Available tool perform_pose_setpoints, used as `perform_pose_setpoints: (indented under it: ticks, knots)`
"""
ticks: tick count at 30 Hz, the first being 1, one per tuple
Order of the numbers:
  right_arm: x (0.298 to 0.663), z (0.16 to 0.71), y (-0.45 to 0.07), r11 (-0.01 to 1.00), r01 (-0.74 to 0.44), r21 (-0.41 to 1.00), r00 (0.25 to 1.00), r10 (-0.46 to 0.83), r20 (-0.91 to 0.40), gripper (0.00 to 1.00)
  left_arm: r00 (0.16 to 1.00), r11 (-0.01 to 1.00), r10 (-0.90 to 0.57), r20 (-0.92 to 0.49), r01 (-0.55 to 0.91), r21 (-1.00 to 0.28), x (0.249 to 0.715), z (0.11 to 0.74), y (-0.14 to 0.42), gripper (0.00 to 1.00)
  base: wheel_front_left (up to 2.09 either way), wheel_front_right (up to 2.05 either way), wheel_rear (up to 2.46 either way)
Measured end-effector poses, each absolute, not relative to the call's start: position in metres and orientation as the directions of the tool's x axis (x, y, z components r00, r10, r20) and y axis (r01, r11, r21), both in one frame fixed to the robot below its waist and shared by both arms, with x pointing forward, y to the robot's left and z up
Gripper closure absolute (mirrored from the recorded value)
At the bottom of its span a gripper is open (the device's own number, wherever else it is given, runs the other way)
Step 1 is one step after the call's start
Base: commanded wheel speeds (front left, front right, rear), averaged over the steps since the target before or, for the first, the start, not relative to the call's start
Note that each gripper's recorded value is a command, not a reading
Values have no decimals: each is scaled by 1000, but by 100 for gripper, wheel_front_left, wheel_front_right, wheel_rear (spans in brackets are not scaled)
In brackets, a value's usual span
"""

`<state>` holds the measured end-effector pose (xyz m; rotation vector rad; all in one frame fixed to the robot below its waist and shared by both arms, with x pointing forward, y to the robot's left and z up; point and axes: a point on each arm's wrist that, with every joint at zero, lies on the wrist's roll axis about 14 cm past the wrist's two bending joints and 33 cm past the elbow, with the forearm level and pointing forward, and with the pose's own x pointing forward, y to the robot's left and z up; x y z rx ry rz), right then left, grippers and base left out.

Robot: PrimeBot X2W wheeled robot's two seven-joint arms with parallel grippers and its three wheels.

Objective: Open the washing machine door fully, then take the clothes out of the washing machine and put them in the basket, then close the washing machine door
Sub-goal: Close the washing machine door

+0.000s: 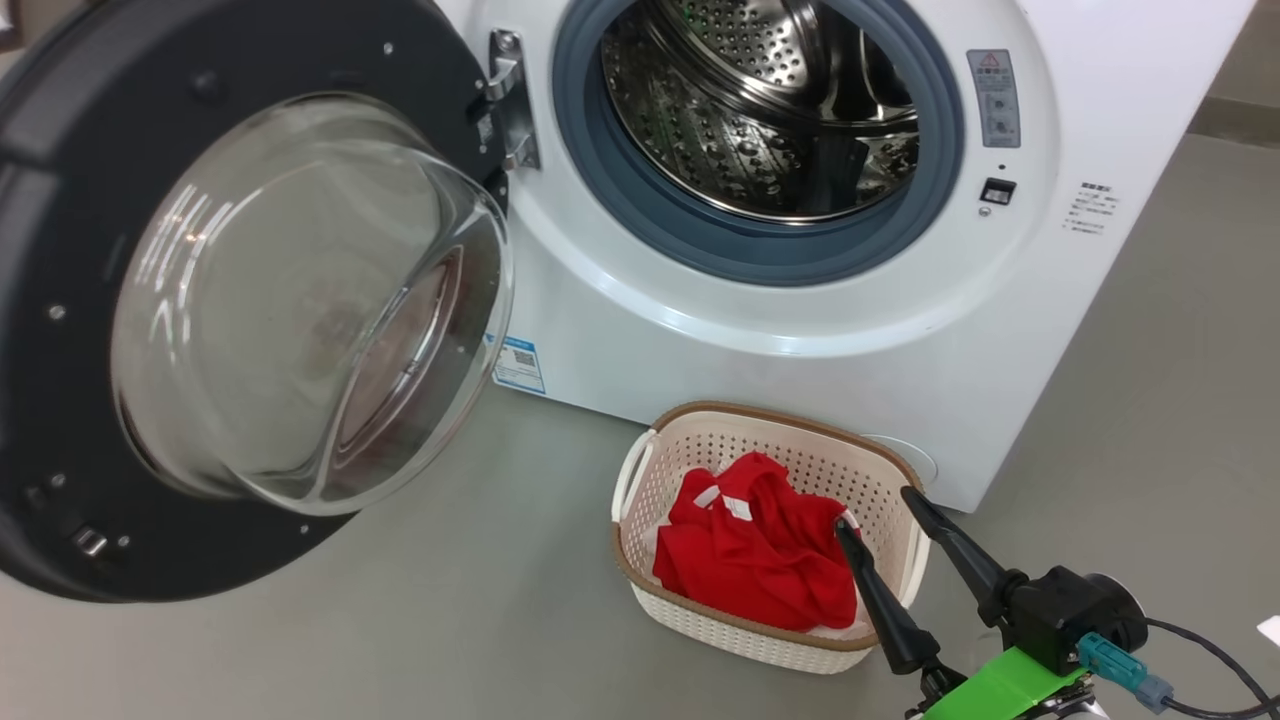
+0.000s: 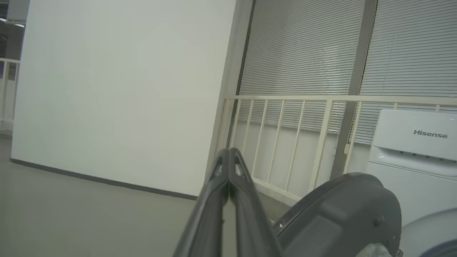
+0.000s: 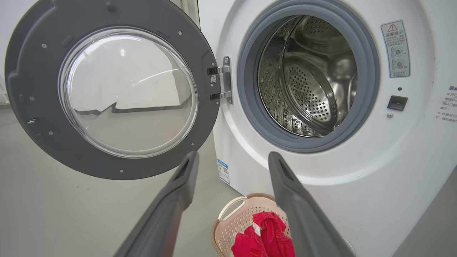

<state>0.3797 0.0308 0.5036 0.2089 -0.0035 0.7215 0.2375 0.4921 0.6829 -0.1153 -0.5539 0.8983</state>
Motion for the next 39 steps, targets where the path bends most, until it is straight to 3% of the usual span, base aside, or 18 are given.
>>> perform_pose_setpoints:
  ticks: [8,13,22,39]
  knots:
    - [384,500,22,746,-639,189,766,639,67,0,555,453,829,64,-601,-659,268,630,524,100,0,0,0]
    - [388,498,18,751,-632,189,771,633,62,0,687,329,719,-107,-471,-818,295,603,517,100,0,0,0]
    - [389,491,17,753,-627,199,774,632,46,0,816,294,556,-158,-371,-881,310,593,503,100,0,0,0]
    - [387,490,23,741,-641,199,761,647,43,0,897,328,401,-188,-332,-884,305,574,475,100,0,0,0]
